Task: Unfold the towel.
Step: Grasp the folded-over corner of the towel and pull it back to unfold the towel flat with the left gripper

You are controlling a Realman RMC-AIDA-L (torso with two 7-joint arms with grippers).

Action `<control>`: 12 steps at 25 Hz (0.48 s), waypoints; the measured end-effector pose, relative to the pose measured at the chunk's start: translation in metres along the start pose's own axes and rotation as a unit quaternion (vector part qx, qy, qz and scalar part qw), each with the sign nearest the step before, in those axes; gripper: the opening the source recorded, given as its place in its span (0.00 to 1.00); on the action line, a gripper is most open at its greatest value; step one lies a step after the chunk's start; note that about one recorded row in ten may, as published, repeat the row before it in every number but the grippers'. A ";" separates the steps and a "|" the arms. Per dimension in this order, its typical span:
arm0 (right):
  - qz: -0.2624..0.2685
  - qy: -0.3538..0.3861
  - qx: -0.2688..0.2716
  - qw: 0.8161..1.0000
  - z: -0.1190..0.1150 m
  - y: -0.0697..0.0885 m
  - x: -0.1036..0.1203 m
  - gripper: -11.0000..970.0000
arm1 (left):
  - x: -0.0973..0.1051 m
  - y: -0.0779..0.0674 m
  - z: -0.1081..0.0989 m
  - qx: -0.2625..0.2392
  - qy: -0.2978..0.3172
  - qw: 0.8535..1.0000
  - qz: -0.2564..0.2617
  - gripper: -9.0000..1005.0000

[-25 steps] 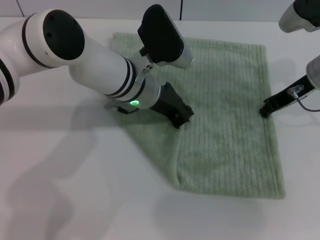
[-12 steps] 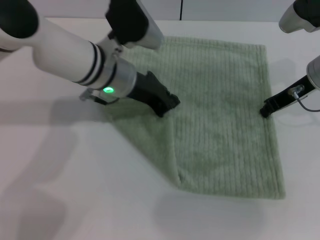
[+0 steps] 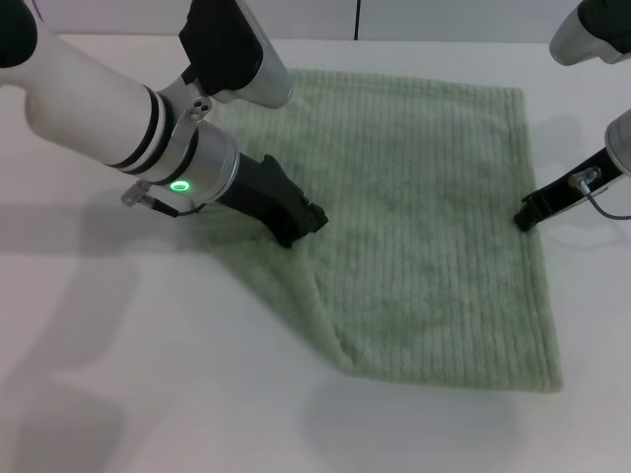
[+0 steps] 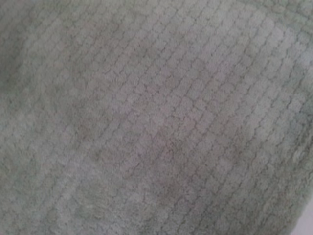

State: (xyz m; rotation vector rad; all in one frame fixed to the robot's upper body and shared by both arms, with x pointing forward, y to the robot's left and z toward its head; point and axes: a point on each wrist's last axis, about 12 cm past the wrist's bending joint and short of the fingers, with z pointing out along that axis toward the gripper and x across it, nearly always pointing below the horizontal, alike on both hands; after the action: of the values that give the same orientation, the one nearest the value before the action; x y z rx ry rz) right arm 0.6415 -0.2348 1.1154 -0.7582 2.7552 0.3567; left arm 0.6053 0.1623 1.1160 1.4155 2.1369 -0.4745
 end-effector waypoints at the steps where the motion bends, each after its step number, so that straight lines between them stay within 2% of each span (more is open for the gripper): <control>1: 0.000 0.000 0.000 1.000 0.000 0.000 0.000 0.01 | 0.000 0.000 -0.001 0.002 0.000 1.000 0.002 0.04; 9: -0.001 0.000 0.000 1.000 0.000 0.000 -0.001 0.01 | 0.008 0.000 -0.031 0.030 -0.023 0.999 0.017 0.04; 12: -0.001 0.000 0.000 1.000 0.000 0.000 -0.001 0.01 | 0.012 0.001 -0.034 0.033 -0.022 0.999 0.016 0.04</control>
State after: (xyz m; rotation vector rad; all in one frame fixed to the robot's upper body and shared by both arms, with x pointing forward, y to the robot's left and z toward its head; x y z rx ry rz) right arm 0.6418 -0.2343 1.1159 -0.7616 2.7543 0.3569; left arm 0.5948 0.1899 1.1362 1.4606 2.0779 -0.5624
